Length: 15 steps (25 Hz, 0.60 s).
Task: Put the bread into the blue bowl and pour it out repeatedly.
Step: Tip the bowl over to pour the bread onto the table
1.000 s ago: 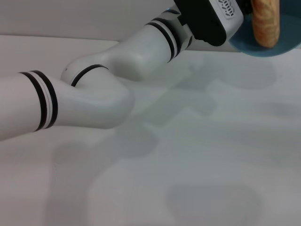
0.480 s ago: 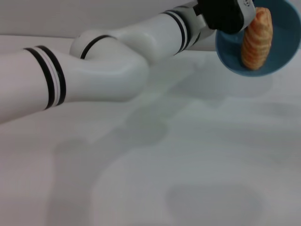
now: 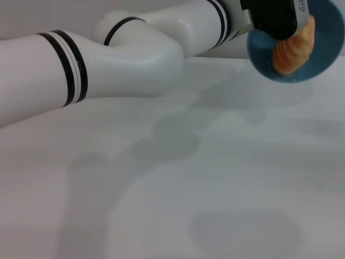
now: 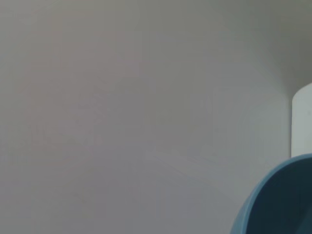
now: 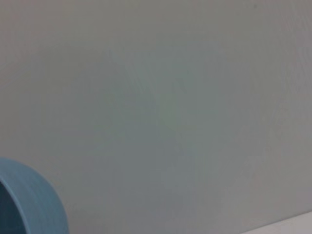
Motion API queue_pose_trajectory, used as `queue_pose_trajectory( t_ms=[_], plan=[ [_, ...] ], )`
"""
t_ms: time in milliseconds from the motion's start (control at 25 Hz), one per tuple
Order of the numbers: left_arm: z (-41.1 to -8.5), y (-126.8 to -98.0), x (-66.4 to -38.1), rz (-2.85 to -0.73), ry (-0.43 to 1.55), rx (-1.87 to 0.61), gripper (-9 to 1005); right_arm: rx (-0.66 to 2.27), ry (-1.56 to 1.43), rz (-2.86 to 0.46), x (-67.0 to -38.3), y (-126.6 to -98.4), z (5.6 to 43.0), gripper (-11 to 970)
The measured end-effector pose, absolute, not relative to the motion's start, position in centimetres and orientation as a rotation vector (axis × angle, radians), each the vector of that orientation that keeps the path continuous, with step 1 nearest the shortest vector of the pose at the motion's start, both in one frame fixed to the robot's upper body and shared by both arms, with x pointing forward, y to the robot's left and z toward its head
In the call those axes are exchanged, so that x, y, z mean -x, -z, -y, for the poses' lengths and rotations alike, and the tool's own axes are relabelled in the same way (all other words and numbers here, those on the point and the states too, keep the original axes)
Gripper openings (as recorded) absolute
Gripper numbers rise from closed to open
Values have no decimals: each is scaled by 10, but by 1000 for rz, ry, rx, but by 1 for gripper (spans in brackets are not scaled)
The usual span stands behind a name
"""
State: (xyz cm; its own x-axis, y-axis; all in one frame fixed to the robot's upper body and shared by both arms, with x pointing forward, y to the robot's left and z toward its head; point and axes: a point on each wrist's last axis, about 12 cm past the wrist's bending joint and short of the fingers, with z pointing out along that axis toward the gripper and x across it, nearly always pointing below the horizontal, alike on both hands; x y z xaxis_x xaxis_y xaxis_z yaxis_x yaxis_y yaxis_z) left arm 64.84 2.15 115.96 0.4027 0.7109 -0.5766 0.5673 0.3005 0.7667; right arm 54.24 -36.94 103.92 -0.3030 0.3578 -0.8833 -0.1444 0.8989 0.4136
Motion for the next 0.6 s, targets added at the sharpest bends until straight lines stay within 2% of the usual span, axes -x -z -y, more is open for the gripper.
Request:
queue_pose_trajectory(
  t_ms=[360,600],
  plan=[
    [-34,-1156,-653,-1288,-165,-1329,0,-171,-502,-1811,-542,-1039,370,633],
    [-41,-1151,-647,-1371,-38,-1154,0,-186,-528,-1811,-541,-1036,365,634]
  ],
)
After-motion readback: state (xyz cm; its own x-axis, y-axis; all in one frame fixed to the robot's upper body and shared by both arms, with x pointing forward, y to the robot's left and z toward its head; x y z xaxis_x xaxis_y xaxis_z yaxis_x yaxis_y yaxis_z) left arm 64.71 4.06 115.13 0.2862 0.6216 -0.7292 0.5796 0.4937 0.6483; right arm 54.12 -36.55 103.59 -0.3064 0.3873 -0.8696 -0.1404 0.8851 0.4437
